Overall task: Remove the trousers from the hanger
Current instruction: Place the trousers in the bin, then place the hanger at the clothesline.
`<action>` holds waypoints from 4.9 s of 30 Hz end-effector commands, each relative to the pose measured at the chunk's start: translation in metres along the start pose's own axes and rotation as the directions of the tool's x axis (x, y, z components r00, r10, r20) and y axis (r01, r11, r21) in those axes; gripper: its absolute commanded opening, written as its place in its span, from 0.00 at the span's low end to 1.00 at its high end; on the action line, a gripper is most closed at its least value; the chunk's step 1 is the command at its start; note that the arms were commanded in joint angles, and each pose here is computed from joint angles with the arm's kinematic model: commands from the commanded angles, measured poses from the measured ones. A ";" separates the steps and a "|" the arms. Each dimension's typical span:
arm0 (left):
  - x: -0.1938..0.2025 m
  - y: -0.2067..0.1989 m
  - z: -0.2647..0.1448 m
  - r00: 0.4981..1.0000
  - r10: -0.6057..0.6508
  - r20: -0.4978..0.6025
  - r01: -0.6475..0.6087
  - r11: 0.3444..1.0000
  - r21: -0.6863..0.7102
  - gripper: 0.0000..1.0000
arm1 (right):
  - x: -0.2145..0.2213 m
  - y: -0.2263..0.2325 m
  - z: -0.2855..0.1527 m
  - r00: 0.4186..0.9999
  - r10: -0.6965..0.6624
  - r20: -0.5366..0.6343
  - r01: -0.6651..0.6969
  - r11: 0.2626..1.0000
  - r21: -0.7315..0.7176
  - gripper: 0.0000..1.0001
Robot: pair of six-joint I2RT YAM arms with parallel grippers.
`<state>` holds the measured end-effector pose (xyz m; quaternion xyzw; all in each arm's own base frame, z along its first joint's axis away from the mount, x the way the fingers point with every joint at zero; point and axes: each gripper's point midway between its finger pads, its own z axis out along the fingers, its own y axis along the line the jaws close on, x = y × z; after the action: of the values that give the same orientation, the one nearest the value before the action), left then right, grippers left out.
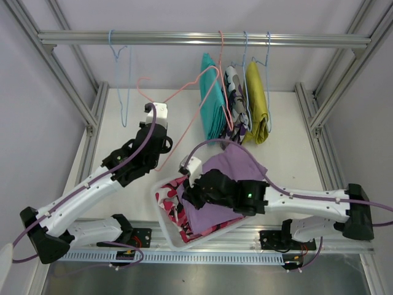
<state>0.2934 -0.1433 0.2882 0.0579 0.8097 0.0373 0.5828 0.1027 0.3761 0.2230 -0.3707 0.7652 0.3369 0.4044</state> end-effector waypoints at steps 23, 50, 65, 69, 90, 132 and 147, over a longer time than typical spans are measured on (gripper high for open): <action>-0.026 0.009 -0.012 0.994 -0.083 0.065 0.084 0.996 -0.011 0.01 | -0.032 0.111 -0.028 0.993 -0.064 0.095 0.083 0.976 -0.203 0.53; -0.035 0.013 -0.022 0.989 -0.112 0.092 0.111 0.994 0.020 0.01 | 0.126 -0.072 0.046 0.940 0.338 -0.041 -0.335 0.940 0.067 0.00; -0.033 0.007 -0.021 0.992 -0.101 0.076 0.098 0.995 0.037 0.01 | -0.026 -0.075 -0.026 0.983 0.146 0.111 -0.164 0.970 0.181 0.00; -0.034 0.007 -0.022 0.992 -0.097 0.081 0.094 0.995 0.038 0.01 | 0.007 -0.083 -0.027 0.976 0.197 0.097 -0.212 0.958 0.191 0.00; -0.036 0.001 -0.028 0.995 -0.071 0.075 0.066 0.996 0.064 0.01 | -0.035 -0.067 -0.063 0.951 0.221 0.217 -0.257 0.954 0.155 0.34; -0.043 -0.022 -0.053 0.993 -0.059 0.105 0.040 0.983 0.179 0.01 | -0.198 -0.038 -0.085 0.872 0.092 0.481 -0.107 0.994 0.005 0.65; -0.039 -0.028 -0.052 0.995 -0.054 0.090 0.036 0.980 0.196 0.01 | -0.191 -0.040 -0.099 0.881 0.009 0.473 -0.026 0.999 0.029 0.69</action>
<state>0.2564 -0.1716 0.3158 0.1100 0.7938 -0.0342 0.5972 0.1683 0.3374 0.4115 -0.2702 0.6649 0.4189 0.5563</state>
